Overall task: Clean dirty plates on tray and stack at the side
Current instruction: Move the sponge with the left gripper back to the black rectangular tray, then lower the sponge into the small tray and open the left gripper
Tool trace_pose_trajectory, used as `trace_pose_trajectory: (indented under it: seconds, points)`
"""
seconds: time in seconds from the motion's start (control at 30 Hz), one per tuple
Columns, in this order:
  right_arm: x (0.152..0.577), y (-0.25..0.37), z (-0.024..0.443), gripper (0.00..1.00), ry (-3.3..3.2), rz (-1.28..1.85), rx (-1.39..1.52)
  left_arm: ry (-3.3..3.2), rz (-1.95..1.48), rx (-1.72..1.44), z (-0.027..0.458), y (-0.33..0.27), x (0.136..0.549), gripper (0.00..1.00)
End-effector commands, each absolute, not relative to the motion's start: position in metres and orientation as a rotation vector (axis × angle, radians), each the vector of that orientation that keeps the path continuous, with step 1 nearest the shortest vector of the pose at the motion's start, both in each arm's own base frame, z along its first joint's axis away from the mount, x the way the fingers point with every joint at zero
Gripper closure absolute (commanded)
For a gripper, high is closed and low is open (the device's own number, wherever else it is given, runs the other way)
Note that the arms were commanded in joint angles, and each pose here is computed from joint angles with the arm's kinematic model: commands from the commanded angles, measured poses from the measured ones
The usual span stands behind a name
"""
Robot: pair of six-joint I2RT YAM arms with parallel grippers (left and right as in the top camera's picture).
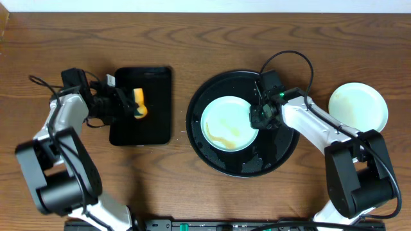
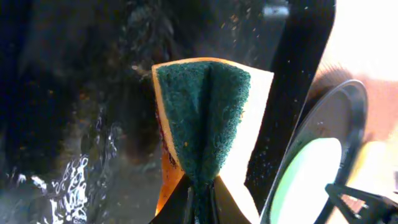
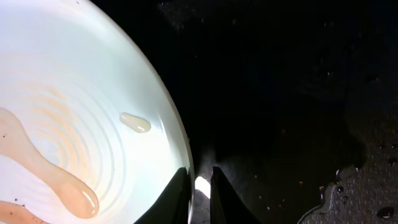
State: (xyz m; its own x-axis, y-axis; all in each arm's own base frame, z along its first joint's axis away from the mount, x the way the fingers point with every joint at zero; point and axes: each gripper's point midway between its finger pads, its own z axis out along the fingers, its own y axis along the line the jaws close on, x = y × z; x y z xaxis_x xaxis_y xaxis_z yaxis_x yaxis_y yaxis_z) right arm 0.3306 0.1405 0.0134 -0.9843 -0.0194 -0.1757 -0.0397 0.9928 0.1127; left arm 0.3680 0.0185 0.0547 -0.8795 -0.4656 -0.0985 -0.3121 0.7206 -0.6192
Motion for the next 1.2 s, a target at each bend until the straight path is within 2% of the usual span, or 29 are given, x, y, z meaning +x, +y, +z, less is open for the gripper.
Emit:
trace_pose_trajectory:
  seconds: [0.0,0.3,0.9,1.03,1.17]
  points:
    - [0.328,0.138,0.009,0.89,2.973,0.149,-0.05,2.735,-0.797,-0.571,0.049,0.016,0.364,0.92]
    - [0.328,0.138,0.009,0.9,2.977,0.147,-0.05,2.945,-0.312,-0.472,0.01,0.009,0.339,0.92]
    - [0.325,0.137,0.009,0.91,2.987,0.142,-0.05,3.074,-0.284,-0.057,0.005,-0.079,0.312,0.92]
    - [0.325,0.137,0.009,0.91,2.988,0.141,-0.05,3.076,-0.267,-0.004,0.005,-0.079,0.311,0.92]
    - [0.325,0.137,0.009,0.91,2.988,0.141,-0.05,3.064,-0.101,-0.056,0.003,-0.052,0.316,0.92]
